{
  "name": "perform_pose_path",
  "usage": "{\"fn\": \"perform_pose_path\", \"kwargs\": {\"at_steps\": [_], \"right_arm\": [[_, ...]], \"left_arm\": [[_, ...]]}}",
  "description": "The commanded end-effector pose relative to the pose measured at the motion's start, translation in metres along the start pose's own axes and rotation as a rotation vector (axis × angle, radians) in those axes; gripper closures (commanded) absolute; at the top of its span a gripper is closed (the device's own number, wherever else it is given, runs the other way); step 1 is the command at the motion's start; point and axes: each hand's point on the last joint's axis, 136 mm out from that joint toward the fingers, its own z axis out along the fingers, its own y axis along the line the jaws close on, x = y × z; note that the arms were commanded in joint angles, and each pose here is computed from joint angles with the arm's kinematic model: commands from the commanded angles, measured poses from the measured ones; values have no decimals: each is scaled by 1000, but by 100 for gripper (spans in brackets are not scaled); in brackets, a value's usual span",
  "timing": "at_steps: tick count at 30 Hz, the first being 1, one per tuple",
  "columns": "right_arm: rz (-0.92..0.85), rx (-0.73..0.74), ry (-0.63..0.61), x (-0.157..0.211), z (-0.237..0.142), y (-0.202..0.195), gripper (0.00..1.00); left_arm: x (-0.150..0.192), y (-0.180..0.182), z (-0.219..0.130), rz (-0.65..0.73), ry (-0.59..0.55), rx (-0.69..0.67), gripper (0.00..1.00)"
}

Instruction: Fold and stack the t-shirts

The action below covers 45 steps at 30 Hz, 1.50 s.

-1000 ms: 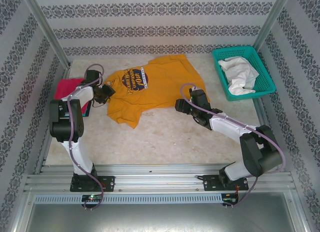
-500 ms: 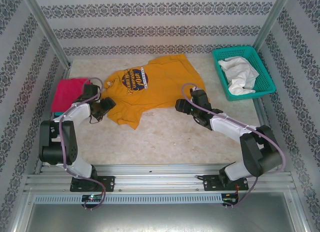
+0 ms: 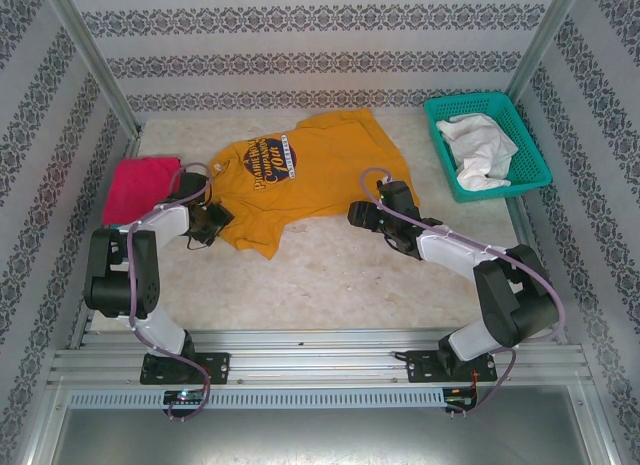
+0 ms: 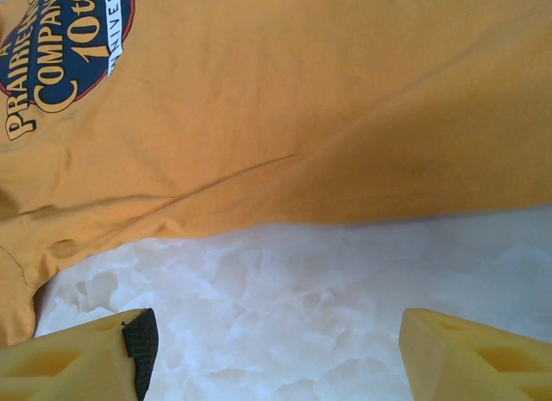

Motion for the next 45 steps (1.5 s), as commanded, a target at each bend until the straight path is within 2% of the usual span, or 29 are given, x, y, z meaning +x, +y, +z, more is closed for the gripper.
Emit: {"fn": "perform_pose_path", "kwargs": {"at_steps": [1,5,7,10,14,21,25,29,30,32,35,38,40,45], "right_arm": [[27,-18,-12,-3,-2,2,26],[10,-40,5,0,0,10,25],[-9,-47,14,2,1,16,25],[-59,-64,33,5,6,30,24],[-203,-117,69,19,14,67,23],[-421,-218,139,56,31,136,23],[-457,-289,172,71,37,166,23],[-477,-352,199,83,40,192,23],[-478,-361,203,84,41,196,23],[-475,-372,207,85,41,200,23],[-478,-366,199,84,41,200,23],[-487,-350,189,81,40,198,23],[-488,-342,187,80,40,196,23],[-476,-332,185,79,39,193,23]], "left_arm": [[0,-4,10,-21,23,-2,54],[8,-3,17,-39,53,15,77],[11,1,13,-38,53,13,85],[15,9,-1,-30,34,-3,91],[25,21,-23,-30,3,-3,93],[60,58,-41,-84,10,-9,85],[81,83,-47,-103,23,-37,85],[99,109,-49,-121,37,-83,80],[102,112,-49,-127,38,-85,76],[105,117,-53,-137,32,-87,58],[97,116,-65,-124,-29,-86,36],[79,103,-77,-79,-92,-68,26],[67,93,-79,-41,-111,-70,23],[38,64,-69,86,-88,-114,31]]}}
